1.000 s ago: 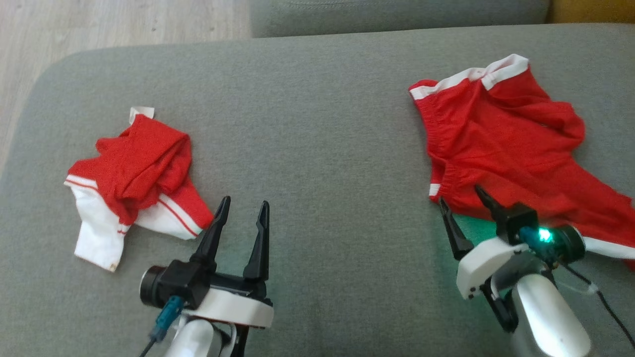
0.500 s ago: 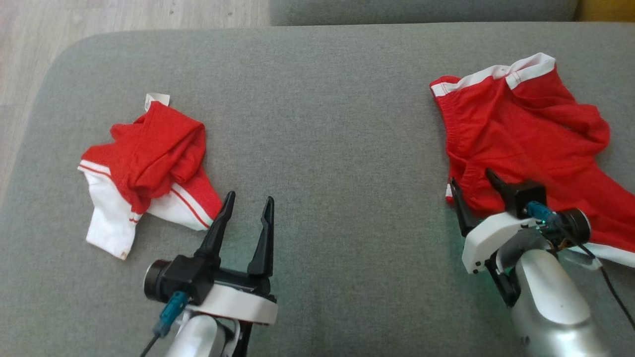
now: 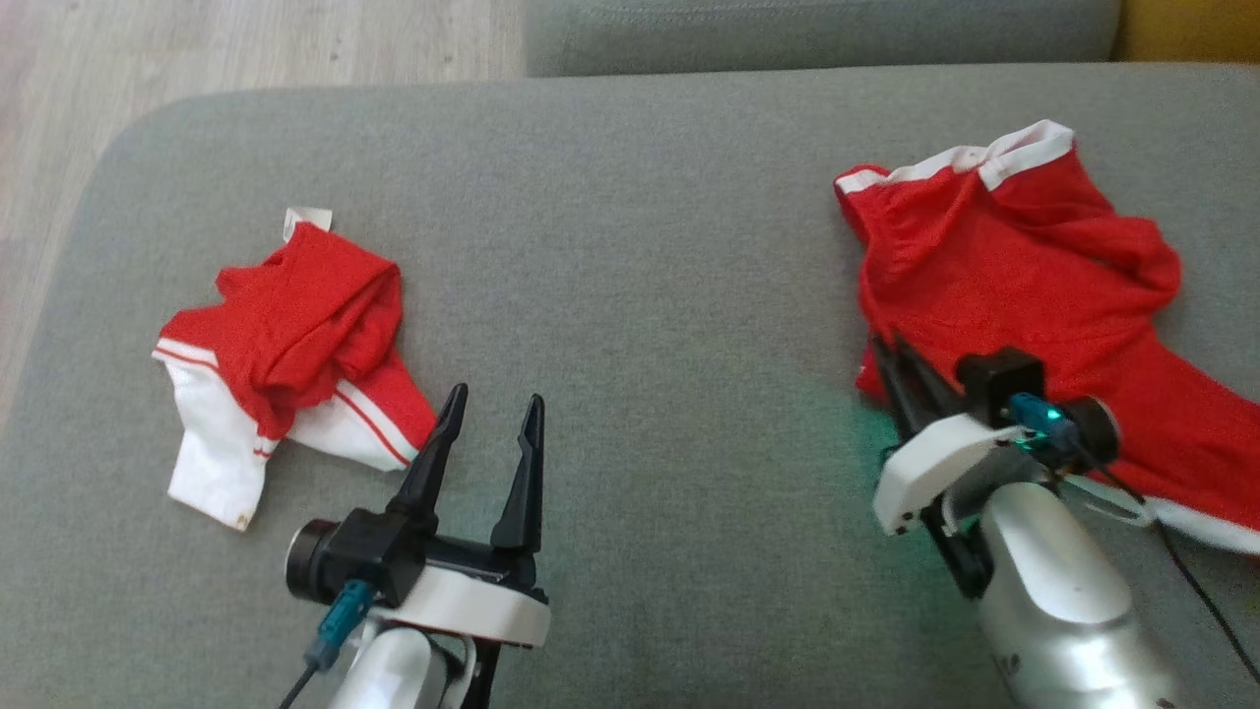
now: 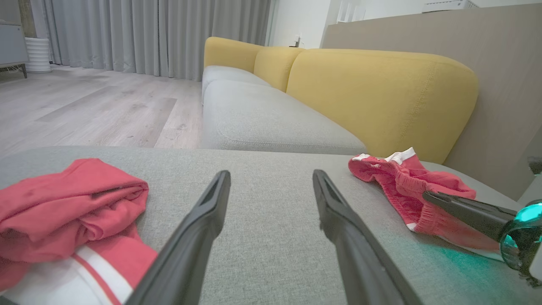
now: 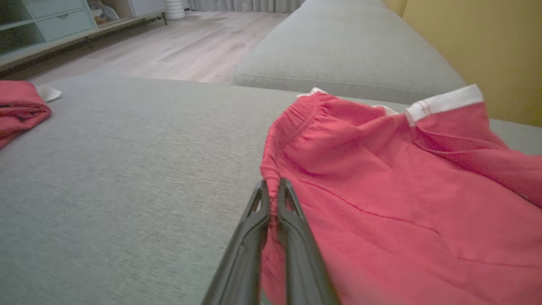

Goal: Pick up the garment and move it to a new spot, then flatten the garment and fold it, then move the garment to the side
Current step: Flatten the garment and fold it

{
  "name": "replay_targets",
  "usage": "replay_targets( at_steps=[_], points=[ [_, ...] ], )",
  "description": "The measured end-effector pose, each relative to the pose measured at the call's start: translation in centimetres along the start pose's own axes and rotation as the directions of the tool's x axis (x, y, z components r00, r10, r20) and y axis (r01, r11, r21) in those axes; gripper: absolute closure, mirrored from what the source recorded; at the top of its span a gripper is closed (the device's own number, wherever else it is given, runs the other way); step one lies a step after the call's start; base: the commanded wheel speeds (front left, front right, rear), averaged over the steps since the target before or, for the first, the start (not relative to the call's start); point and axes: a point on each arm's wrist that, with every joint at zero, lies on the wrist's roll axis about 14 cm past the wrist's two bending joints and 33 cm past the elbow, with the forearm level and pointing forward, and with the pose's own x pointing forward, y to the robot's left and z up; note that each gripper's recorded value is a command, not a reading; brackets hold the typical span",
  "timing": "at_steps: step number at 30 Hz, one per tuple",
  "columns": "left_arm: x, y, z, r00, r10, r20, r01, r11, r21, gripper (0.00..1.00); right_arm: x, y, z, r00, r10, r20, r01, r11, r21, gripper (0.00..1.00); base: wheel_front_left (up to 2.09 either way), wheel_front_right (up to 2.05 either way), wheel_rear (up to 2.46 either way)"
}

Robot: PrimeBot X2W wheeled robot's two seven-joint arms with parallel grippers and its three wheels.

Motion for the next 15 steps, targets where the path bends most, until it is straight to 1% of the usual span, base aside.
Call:
replay_targets(
  at_steps=[1,6,9,11,15],
  points=[
    [-0.1,-0.2,0.3,1.000,-0.004,0.009,0.004,1.000,0.003,0.00,-0.1,1.0,0.7,0.999,0.030,0.023,-0.030,1.000,0.001,1.00,0.00,0.00,0.00],
    [-0.4,-0.5,1.1,0.999,-0.009,0.032,0.009,1.000,0.009,0.00,-0.7,3.5,3.3,0.990,0.103,0.098,-0.102,0.995,-0.016,1.00,0.00,0.00,0.00],
    [-0.6,-0.6,1.6,0.999,-0.011,0.047,0.010,1.000,0.013,0.00,-1.1,5.0,4.4,0.983,0.143,0.118,-0.141,0.990,-0.028,1.00,0.00,0.00,0.00],
    [-0.9,-0.6,1.8,0.999,-0.008,0.051,0.008,1.000,0.014,0.00,-1.5,6.2,4.5,0.978,0.176,0.114,-0.173,0.984,-0.032,1.00,0.00,0.00,0.00],
    [-1.8,-0.3,1.4,0.999,0.009,0.041,-0.010,1.000,0.009,0.00,-2.8,9.0,3.3,0.967,0.244,0.075,-0.244,0.970,-0.016,1.00,0.00,0.00,0.00]
  ],
)
